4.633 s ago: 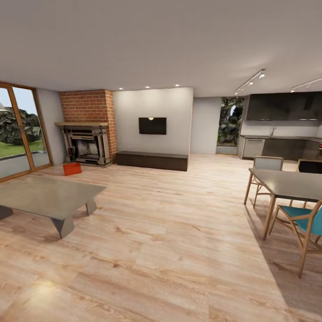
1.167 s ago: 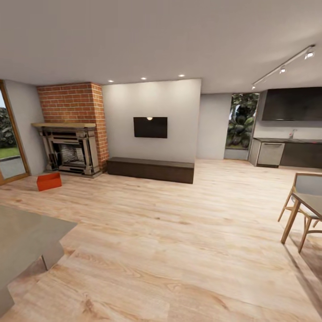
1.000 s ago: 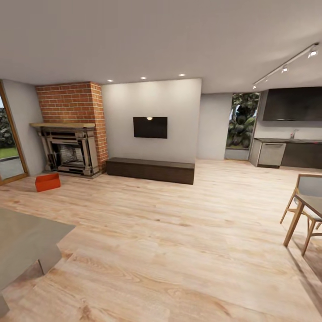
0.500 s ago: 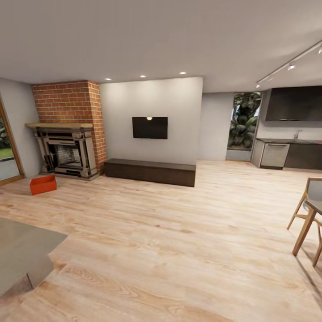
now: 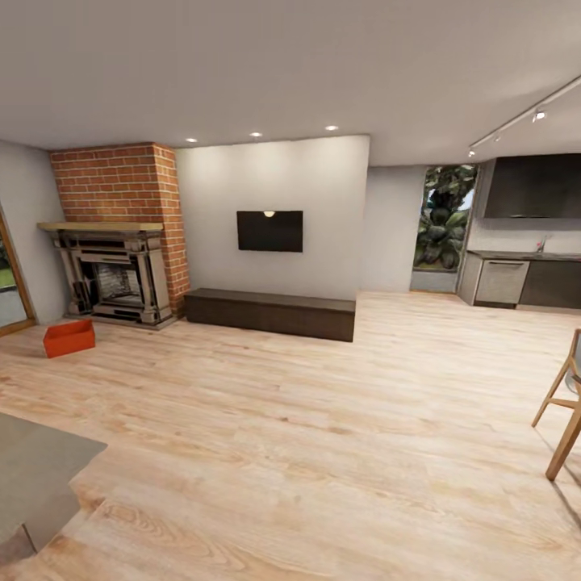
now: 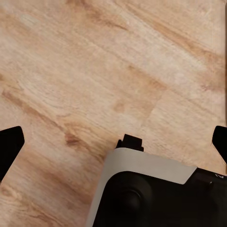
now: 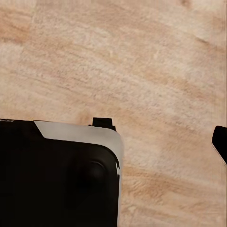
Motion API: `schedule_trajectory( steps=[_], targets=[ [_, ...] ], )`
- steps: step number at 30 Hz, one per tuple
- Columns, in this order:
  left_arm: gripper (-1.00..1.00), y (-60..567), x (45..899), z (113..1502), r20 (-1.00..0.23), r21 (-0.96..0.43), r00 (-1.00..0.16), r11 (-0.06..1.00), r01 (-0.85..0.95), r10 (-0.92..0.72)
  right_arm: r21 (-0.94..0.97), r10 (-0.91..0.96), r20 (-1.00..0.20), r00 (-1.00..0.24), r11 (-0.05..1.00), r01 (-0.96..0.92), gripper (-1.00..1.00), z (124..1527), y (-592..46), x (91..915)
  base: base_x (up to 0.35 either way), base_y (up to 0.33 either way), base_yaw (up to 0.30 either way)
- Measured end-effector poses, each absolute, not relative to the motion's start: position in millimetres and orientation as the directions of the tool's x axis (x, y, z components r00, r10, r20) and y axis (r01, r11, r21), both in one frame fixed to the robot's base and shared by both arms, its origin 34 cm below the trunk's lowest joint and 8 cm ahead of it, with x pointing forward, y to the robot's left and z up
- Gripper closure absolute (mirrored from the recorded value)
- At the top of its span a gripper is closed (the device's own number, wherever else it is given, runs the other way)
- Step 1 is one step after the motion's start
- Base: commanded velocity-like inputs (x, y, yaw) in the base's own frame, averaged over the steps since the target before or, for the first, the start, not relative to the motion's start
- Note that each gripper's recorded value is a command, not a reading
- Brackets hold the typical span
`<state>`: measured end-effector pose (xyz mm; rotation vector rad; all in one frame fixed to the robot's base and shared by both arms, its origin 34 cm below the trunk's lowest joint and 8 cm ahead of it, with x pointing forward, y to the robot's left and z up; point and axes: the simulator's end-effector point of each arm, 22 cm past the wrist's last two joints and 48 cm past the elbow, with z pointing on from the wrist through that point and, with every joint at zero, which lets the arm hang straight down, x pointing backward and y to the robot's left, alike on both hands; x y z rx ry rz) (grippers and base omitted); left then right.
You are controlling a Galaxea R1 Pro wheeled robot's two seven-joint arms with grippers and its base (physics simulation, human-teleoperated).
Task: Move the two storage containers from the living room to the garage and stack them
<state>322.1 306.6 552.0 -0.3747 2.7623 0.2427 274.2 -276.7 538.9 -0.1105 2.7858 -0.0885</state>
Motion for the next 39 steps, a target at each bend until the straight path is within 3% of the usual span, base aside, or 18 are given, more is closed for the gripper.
schedule_trajectory(
  steps=[39],
  targets=[
    [-1.00, 306.1, 322.2, 552.0, -0.354, 0.120, -0.908, 0.952, -0.282, -0.224, -0.082, -0.090, -0.347, -0.933, 0.995, -0.065, -1.00, 539.6, -281.3, 275.4, 0.326, 0.000, 0.000]
  ],
)
